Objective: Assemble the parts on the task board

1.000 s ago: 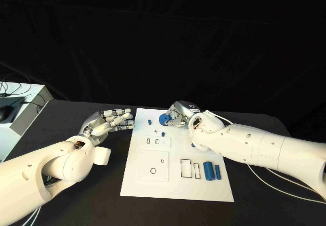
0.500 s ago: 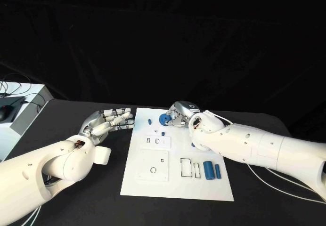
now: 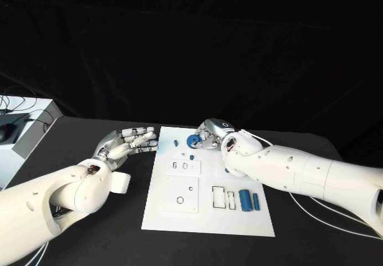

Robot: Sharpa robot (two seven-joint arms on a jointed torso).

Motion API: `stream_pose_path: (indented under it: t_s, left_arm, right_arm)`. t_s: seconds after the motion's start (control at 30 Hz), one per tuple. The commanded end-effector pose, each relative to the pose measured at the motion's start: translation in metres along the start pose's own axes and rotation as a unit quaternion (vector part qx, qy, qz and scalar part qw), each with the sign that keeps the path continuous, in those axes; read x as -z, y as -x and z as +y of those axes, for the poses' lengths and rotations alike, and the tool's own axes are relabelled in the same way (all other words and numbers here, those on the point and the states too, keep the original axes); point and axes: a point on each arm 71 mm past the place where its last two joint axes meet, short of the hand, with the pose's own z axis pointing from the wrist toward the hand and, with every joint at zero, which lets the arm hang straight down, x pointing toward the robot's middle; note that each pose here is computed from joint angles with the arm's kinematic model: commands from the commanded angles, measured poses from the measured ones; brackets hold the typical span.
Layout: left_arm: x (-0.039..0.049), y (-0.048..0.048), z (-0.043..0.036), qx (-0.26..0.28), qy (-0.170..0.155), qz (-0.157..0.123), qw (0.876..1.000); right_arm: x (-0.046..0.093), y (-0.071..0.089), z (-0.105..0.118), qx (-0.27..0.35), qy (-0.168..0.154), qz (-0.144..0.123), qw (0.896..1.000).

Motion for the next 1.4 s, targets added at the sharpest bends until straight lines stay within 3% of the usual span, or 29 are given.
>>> stream_pose_path:
  t_s: [0.03,0.3,0.77,1.4]
  left_arm:
    - [-0.0001,-0.0023,-0.0010,0.002,-0.004,0.010,1.000]
    - [0.0001,-0.0019,-0.0011,0.002,-0.004,0.009,1.000]
    - [0.0001,-0.0018,-0.0011,0.001,-0.004,0.008,1.000]
    - [0.0007,-0.0004,-0.0016,-0.007,-0.007,0.010,1.000]
  right_arm:
    - [0.001,-0.002,0.002,-0.009,0.009,0.006,1.000]
    - [0.002,-0.001,-0.001,-0.010,0.006,0.005,1.000]
    - [0.005,-0.007,-0.004,-0.023,0.005,0.036,0.999]
    - [0.011,-0.003,-0.013,-0.011,0.007,0.033,0.999]
